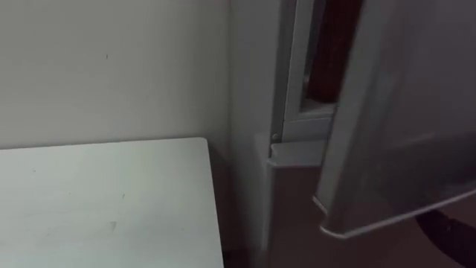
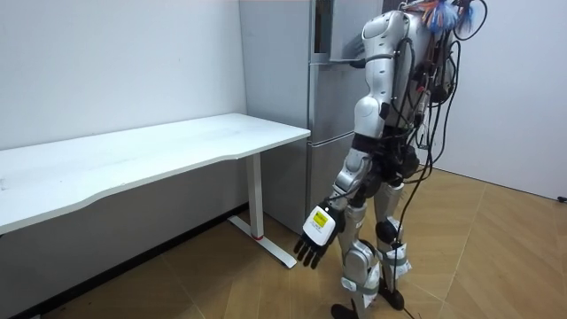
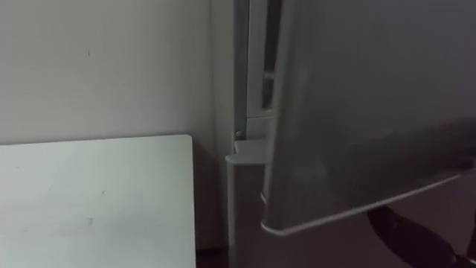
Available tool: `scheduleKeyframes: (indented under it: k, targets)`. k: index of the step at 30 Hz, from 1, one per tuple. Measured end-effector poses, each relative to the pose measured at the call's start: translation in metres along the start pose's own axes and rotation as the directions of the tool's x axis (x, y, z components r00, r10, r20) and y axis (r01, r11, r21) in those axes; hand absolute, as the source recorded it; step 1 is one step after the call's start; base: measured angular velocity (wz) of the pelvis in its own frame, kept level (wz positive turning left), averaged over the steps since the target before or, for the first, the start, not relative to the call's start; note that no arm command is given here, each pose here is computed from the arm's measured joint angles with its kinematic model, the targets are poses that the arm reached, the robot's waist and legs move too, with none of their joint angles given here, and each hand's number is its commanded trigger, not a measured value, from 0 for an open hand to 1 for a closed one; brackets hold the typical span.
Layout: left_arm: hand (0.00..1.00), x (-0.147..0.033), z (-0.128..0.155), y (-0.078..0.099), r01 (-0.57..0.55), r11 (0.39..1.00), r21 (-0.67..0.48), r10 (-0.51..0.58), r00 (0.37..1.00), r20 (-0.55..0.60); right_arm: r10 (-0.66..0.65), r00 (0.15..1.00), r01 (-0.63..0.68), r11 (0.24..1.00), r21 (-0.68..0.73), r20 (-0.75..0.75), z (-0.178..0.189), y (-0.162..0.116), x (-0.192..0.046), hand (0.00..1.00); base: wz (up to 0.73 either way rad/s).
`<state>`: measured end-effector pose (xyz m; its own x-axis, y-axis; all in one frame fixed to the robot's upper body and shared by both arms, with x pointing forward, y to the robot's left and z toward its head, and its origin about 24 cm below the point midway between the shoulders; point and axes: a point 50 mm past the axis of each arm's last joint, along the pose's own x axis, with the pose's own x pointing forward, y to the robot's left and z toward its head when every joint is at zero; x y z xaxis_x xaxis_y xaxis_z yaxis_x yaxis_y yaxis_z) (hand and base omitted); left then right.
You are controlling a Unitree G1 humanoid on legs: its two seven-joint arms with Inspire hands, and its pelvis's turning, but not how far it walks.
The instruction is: Put the bottle in the upper fridge
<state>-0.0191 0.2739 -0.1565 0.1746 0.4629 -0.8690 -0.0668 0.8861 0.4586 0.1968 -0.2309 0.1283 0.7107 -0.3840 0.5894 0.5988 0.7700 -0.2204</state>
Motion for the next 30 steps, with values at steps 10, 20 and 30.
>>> scheduleKeyframes:
  k: [10, 20, 30]
  targets:
    - [0.00, 0.000, -0.003, 0.002, -0.008, 1.000, 0.006, 0.008, 1.000, -0.018, 0.093, 0.986, -0.098, 0.995, 0.032, 0.137, 0.021, 0.007, 0.005, 0.00, 0.03]
    - [0.00, 0.001, 0.002, 0.002, -0.009, 1.000, 0.005, 0.009, 1.000, -0.006, 0.166, 0.974, -0.168, 0.986, 0.001, 0.153, 0.022, 0.011, 0.005, 0.00, 0.01]
    - [0.00, 0.001, 0.007, 0.003, -0.006, 0.998, 0.057, 0.004, 1.000, 0.029, 0.207, 0.969, -0.213, 0.977, 0.030, 0.132, 0.019, 0.015, 0.007, 0.00, 0.01]
